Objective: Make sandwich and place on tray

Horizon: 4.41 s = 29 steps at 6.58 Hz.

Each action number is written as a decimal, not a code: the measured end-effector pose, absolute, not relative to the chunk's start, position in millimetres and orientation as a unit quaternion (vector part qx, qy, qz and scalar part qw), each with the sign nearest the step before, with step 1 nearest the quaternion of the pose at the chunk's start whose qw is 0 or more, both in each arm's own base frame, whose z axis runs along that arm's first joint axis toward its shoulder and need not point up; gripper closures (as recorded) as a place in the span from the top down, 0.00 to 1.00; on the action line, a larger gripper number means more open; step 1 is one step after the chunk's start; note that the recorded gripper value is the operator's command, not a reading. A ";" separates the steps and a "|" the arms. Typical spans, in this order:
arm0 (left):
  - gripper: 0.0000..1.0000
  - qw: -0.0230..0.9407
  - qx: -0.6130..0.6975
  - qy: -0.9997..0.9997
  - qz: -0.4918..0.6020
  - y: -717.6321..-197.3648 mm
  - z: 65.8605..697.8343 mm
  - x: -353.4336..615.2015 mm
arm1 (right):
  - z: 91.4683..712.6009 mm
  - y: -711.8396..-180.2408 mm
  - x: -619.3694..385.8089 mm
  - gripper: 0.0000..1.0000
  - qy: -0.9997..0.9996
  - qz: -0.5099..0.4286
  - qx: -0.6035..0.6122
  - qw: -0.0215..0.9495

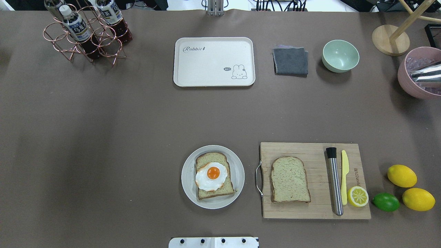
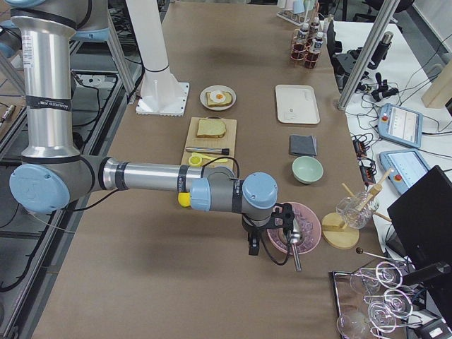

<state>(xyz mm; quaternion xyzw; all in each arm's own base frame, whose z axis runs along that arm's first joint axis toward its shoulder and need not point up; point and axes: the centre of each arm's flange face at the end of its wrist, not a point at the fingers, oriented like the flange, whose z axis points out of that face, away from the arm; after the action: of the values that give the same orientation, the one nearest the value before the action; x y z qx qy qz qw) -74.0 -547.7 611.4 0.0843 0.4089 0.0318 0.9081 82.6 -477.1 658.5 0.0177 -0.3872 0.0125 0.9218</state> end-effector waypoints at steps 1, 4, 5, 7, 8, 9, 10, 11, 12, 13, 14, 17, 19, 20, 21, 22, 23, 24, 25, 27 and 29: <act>0.98 0.908 0.084 0.409 0.031 -547.6 611.8 -74.0 | 657.8 -477.3 82.6 1.00 -0.387 0.012 0.018 0.922; 0.98 0.908 0.083 0.409 0.031 -547.7 612.2 -73.5 | 653.9 -479.5 82.8 1.00 -0.387 0.009 0.023 0.922; 0.98 0.908 0.083 0.409 0.031 -547.7 612.3 -73.4 | 652.5 -480.6 83.0 1.00 -0.387 0.008 0.025 0.922; 0.98 0.908 0.084 0.409 0.032 -548.2 611.6 -73.4 | 655.0 -478.5 82.8 1.00 -0.387 0.008 0.023 0.922; 0.98 0.908 0.084 0.409 0.032 -549.3 610.2 -73.1 | 655.6 -477.9 82.6 1.00 -0.387 0.008 0.022 0.922; 0.98 0.908 0.085 0.409 0.032 -551.1 608.0 -72.9 | 655.9 -477.6 82.6 1.00 -0.387 0.009 0.021 0.922; 0.98 0.908 0.087 0.410 0.032 -552.5 606.0 -72.8 | 656.1 -477.5 82.6 1.00 -0.387 0.010 0.021 0.922; 0.98 0.907 0.087 0.410 0.032 -553.3 604.6 -72.6 | 656.9 -477.7 82.7 1.00 -0.386 0.011 0.020 0.922; 0.98 0.907 0.088 0.411 0.032 -553.7 603.1 -72.5 | 657.8 -478.1 82.7 1.00 -0.386 0.010 0.019 0.922; 0.98 0.906 0.090 0.413 0.033 -553.9 601.4 -72.1 | 657.0 -478.3 82.7 1.00 -0.386 0.009 0.020 0.922; 0.98 0.905 0.090 0.415 0.033 -553.9 600.7 -71.9 | 656.1 -478.1 82.7 1.00 -0.387 0.009 0.021 0.922; 0.98 0.905 0.091 0.415 0.036 -550.9 604.2 -71.8 | 654.4 -478.4 82.4 1.00 -0.388 0.009 0.023 0.921; 0.98 0.904 0.092 0.416 0.039 -549.6 605.1 -71.3 | 650.5 -480.4 82.4 1.00 -0.389 0.009 0.025 0.921; 0.98 0.904 0.095 0.415 0.041 -551.1 602.8 -70.7 | 646.6 -480.0 82.4 1.00 -0.390 0.008 0.028 0.920; 0.98 0.903 0.097 0.415 0.043 -553.0 599.8 -69.6 | 643.1 -479.1 82.4 1.00 -0.390 0.007 0.031 0.920; 0.98 0.903 0.098 0.416 0.045 -554.4 596.7 -68.2 | 642.2 -478.4 82.4 1.00 -0.389 0.007 0.032 0.921; 0.98 0.903 0.100 0.416 0.046 -555.1 593.9 -67.5 | 643.3 -477.9 82.3 1.00 -0.389 0.008 0.031 0.921; 0.98 0.903 0.102 0.415 0.047 -556.8 590.4 -66.4 | 645.1 -477.5 82.2 1.00 -0.390 0.008 0.029 0.921; 0.98 0.902 0.104 0.415 0.049 -560.0 586.5 -64.8 | 646.5 -476.7 82.2 1.00 -0.390 0.008 0.028 0.920; 0.98 0.902 0.109 0.415 0.052 -563.8 580.2 -63.6 | 650.9 -471.9 82.1 1.00 -0.390 0.007 0.026 0.921; 0.98 0.901 0.114 0.415 0.056 -566.8 574.2 -63.4 | 651.8 -470.5 81.8 1.00 -0.390 0.008 0.024 0.921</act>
<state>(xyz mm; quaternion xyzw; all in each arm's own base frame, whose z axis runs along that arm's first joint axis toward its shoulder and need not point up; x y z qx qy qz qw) -63.4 -566.8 574.2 0.1145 0.4149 0.0560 0.9009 81.8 -470.5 651.8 0.0243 -0.3899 0.0077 0.9205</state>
